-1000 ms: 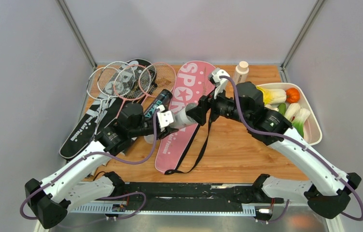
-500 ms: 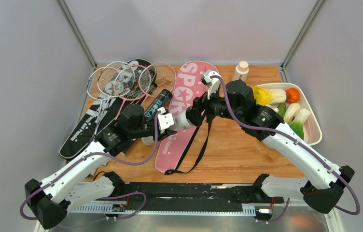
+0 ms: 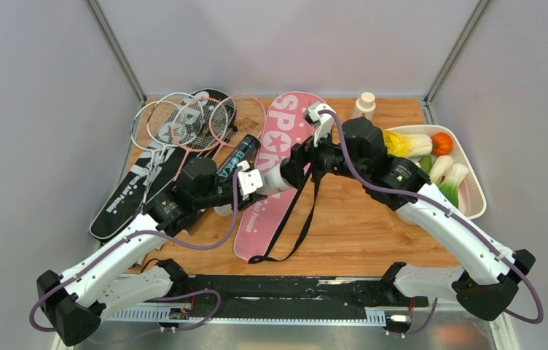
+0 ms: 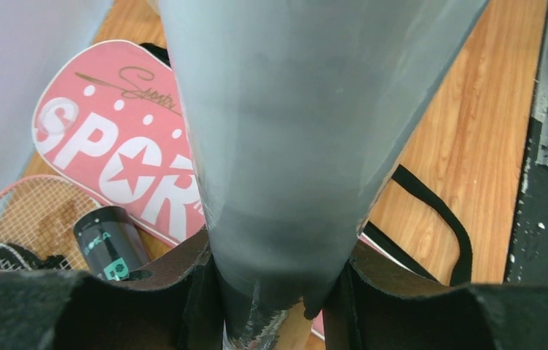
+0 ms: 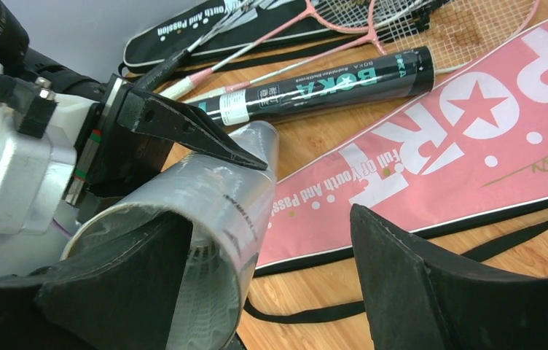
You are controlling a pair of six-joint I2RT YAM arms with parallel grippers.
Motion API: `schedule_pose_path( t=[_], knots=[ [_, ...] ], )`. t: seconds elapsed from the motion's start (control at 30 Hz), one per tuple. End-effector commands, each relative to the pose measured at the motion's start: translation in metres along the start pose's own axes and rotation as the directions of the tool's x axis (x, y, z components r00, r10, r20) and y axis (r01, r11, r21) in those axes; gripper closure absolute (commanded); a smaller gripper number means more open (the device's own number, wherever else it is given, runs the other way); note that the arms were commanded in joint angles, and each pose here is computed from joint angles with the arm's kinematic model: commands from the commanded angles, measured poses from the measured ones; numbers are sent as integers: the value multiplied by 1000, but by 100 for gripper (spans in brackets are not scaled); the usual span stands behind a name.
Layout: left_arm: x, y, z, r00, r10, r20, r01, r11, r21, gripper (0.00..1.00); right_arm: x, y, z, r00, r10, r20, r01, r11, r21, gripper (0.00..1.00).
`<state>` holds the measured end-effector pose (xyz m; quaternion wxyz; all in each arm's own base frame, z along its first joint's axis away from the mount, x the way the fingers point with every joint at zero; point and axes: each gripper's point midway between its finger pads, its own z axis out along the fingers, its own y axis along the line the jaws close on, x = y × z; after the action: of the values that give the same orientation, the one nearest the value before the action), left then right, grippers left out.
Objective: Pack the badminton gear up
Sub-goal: Place the shuttlecock at the shuttle tube, then close the lid on the shuttle tube.
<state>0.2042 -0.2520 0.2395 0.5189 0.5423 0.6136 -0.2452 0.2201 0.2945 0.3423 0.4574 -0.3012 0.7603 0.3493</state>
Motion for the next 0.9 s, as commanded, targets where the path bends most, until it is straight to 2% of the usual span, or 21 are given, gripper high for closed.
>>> schedule_pose_path(
  t=[0.0, 0.13, 0.33, 0.43, 0.5, 0.57, 0.67, 0.8, 0.87],
  knots=[
    [-36, 29, -7, 993, 52, 108, -36, 989, -143, 74, -47, 7, -31, 989, 17, 150, -19, 1000, 12, 18],
    [-38, 34, -7, 993, 41, 112, -21, 985, -170, 74, -76, 6, -46, 973, 30, 230, -36, 999, 21, 18],
    [-36, 42, -11, 993, 36, 111, -10, 975, -224, 74, -90, 4, -61, 948, 45, 316, -62, 997, 45, 21],
    [-38, 46, -17, 992, 41, 116, -9, 966, -259, 73, -103, -4, -71, 908, 47, 416, -89, 993, 82, 21],
    [-41, 48, -22, 990, 46, 130, -8, 960, -281, 73, -114, -20, -80, 865, 63, 497, -157, 976, 149, 21],
    [-44, 50, -27, 987, 54, 149, -6, 952, -305, 73, -123, -39, -87, 818, 57, 572, -216, 953, 214, 20],
    [-48, 53, -38, 981, 70, 181, -3, 937, -349, 74, -129, -71, -83, 769, 23, 639, -285, 907, 310, 23],
    [-55, 51, -51, 968, 108, 225, -15, 925, -380, 73, -126, -127, -63, 729, -35, 684, -381, 809, 447, 24],
    [-55, 51, -56, 965, 111, 239, -8, 919, -393, 73, -115, -167, -44, 723, -11, 690, -455, 745, 488, 25]
  ],
)
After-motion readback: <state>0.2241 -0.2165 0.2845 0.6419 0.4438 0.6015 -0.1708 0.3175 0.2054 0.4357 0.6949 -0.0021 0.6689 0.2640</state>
